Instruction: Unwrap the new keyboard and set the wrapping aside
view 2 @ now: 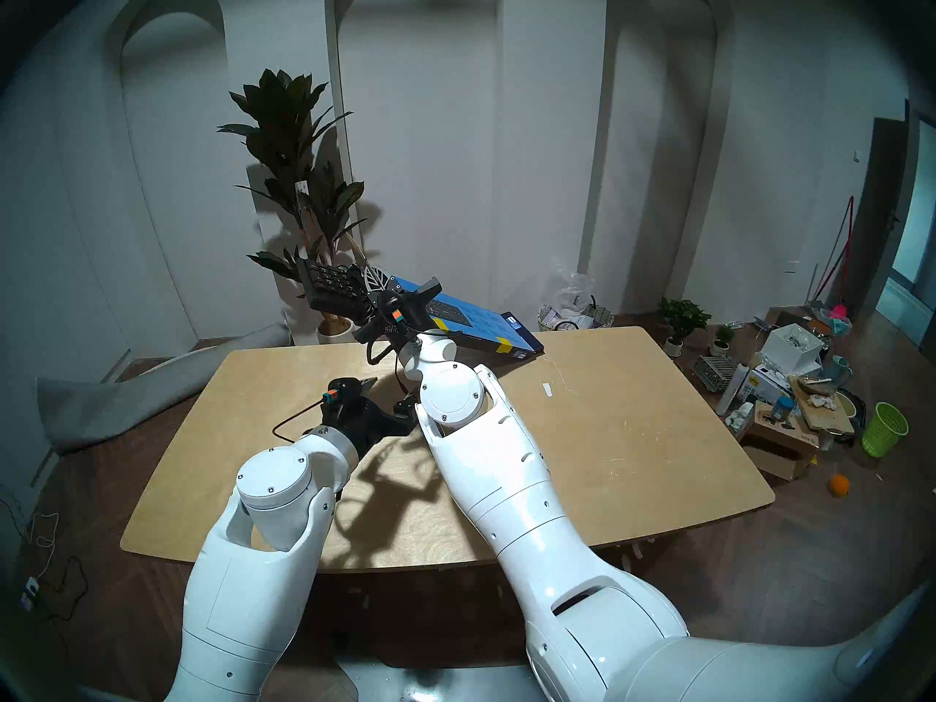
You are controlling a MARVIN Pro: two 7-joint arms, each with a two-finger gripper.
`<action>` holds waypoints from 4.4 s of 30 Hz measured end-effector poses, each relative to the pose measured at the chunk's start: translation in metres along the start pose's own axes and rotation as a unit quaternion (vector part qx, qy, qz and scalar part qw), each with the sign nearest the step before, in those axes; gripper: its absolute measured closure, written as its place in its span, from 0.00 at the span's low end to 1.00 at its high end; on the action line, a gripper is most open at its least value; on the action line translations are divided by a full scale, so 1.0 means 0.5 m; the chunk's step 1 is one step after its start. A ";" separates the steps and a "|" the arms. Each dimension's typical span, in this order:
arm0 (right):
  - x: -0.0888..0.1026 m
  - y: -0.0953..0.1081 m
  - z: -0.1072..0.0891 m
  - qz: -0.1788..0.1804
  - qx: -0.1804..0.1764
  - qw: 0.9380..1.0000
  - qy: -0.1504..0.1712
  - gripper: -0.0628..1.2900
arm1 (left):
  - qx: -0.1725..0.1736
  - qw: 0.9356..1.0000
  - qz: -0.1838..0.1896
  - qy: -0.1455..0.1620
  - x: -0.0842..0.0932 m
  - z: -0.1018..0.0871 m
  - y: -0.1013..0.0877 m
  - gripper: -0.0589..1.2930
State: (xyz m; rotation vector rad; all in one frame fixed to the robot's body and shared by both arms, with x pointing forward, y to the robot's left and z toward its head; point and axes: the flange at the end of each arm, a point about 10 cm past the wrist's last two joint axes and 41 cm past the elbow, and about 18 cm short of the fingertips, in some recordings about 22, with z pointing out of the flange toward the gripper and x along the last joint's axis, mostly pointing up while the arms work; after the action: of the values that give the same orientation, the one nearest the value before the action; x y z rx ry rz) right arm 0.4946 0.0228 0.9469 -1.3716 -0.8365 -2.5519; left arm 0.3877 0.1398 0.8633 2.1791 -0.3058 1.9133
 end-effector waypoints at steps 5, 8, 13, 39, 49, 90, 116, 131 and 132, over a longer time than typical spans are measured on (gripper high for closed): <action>0.014 0.008 -0.012 0.009 -0.016 1.000 0.011 0.98 | 0.017 1.000 0.008 0.012 -0.005 0.017 -0.001 0.06; 0.016 0.010 -0.020 0.012 -0.022 1.000 0.012 0.98 | 0.022 1.000 0.008 0.017 -0.007 0.024 -0.001 0.06; 0.019 0.011 -0.032 0.016 -0.027 0.999 0.013 0.98 | 0.029 0.999 0.011 0.028 -0.002 0.031 0.000 0.06; 0.004 0.037 -0.076 0.008 -0.038 0.999 0.003 0.98 | -0.013 0.997 -0.047 0.061 0.008 0.025 -0.014 0.98; -0.041 0.074 -0.113 -0.019 -0.036 0.999 -0.023 0.98 | -0.017 0.996 -0.055 0.064 0.010 0.014 -0.050 0.98; -0.102 0.134 -0.181 -0.058 -0.016 0.997 -0.056 0.98 | 0.056 0.987 0.026 0.151 0.238 0.008 -0.235 0.98; -0.144 0.177 -0.256 -0.058 -0.041 0.993 -0.091 0.98 | 0.119 0.977 0.042 0.173 0.350 0.038 -0.350 0.98; -0.166 0.192 -0.303 -0.060 -0.046 0.991 -0.111 0.98 | 0.138 0.968 0.073 0.196 0.433 0.026 -0.393 0.98; -0.166 0.192 -0.303 -0.059 -0.047 0.991 -0.110 0.98 | 0.136 0.968 0.073 0.197 0.436 0.025 -0.393 0.98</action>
State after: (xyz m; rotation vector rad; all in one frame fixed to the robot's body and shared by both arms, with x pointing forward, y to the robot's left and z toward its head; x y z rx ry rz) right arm 0.4662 -0.1492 0.8540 -1.7067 -0.8660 -2.5895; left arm 0.4868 0.3214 1.0718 1.9025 -0.1404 2.5438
